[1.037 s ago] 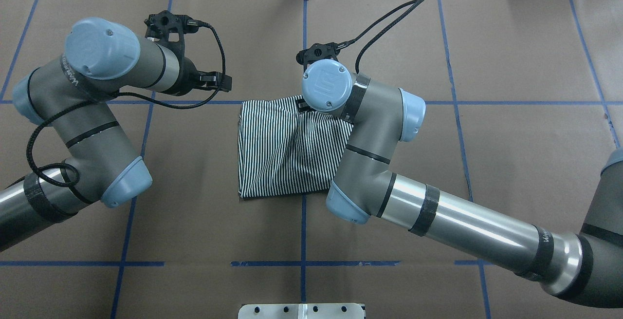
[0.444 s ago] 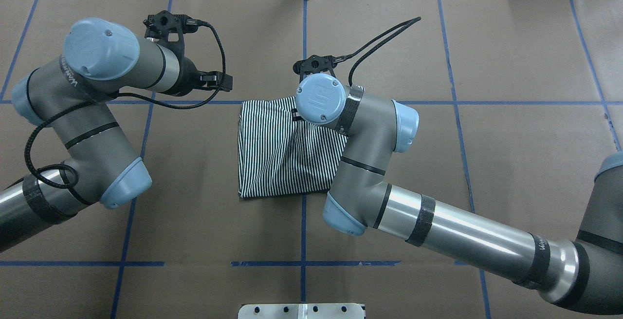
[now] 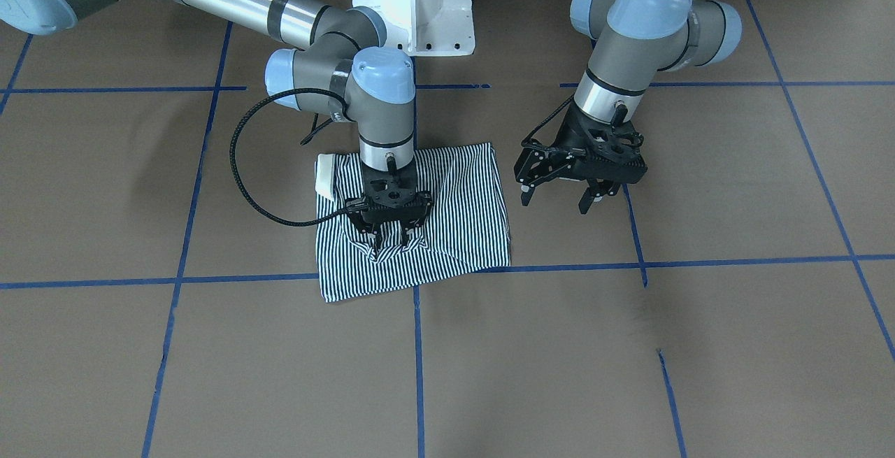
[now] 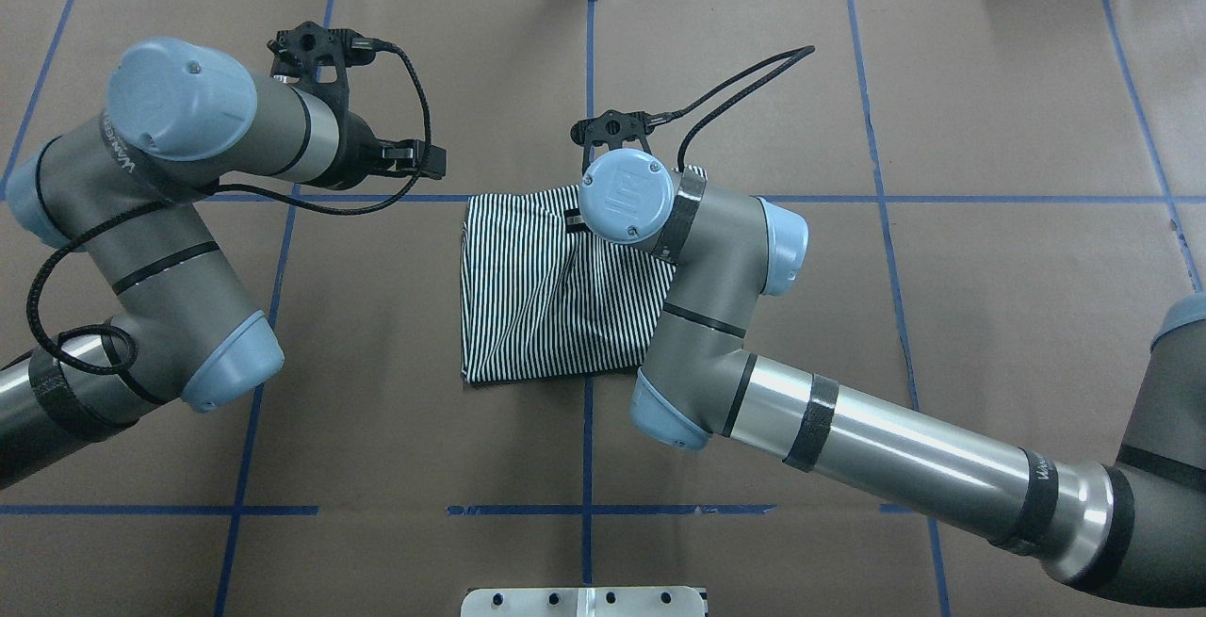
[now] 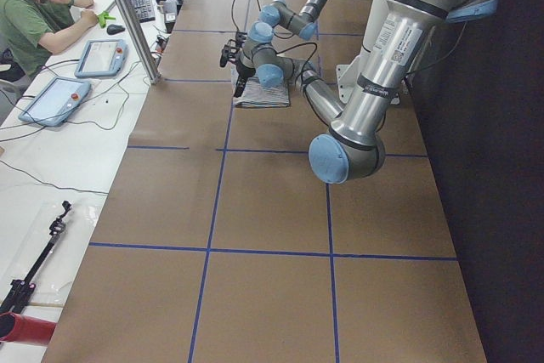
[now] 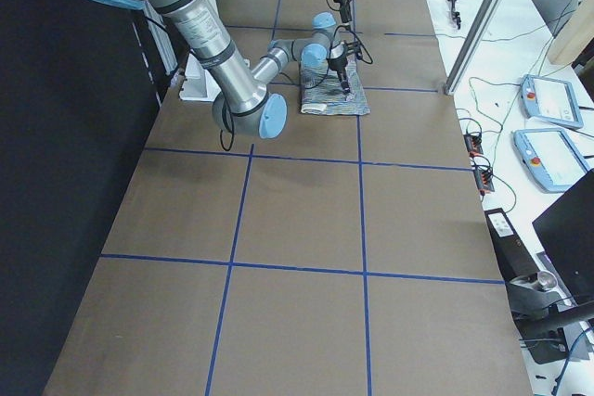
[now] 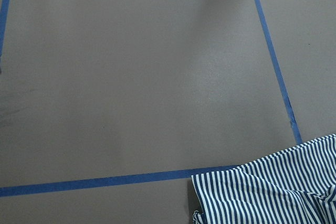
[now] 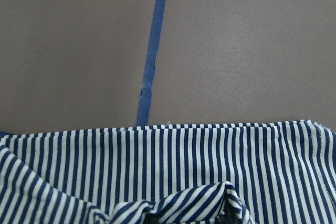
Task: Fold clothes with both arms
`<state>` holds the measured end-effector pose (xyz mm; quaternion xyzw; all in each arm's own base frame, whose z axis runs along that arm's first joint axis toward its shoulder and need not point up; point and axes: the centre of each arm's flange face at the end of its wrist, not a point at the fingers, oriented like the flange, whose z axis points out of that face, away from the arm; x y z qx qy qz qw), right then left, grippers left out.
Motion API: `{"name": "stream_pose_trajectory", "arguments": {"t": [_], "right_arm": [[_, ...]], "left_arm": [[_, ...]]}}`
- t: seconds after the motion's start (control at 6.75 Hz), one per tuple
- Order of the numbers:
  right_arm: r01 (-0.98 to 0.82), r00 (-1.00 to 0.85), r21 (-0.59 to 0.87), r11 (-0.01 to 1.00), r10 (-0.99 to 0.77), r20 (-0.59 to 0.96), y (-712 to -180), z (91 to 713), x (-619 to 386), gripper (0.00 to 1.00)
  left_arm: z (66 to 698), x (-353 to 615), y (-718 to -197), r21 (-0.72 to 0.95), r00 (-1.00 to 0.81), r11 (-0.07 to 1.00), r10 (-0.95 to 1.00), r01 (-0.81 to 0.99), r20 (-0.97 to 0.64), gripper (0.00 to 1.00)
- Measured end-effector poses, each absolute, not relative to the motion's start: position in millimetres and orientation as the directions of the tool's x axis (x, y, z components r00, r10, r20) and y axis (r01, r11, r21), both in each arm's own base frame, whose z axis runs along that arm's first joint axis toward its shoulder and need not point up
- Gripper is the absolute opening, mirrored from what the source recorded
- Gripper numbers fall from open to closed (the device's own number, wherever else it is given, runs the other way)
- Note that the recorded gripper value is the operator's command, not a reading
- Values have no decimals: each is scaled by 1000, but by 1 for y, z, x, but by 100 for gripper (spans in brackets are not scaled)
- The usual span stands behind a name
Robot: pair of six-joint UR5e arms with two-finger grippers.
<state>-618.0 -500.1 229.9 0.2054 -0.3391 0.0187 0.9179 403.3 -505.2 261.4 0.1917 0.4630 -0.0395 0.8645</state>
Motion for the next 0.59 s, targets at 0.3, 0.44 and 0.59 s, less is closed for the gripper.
{"name": "stream_pose_trajectory", "arguments": {"t": [0.3, 0.44, 0.59], "right_arm": [[-176, 782, 364, 915, -95, 616, -513, 238, -611, 51], [-172, 795, 366, 915, -91, 600, -524, 240, -602, 57], [-161, 809, 363, 918, -87, 581, -536, 244, -591, 100]], "left_arm": [[262, 404, -504, 291, 565, 926, 110, 240, -818, 100], [262, 404, -504, 290, 565, 927, 110, 240, -818, 100], [262, 404, -504, 290, 565, 927, 110, 239, -818, 100]]}}
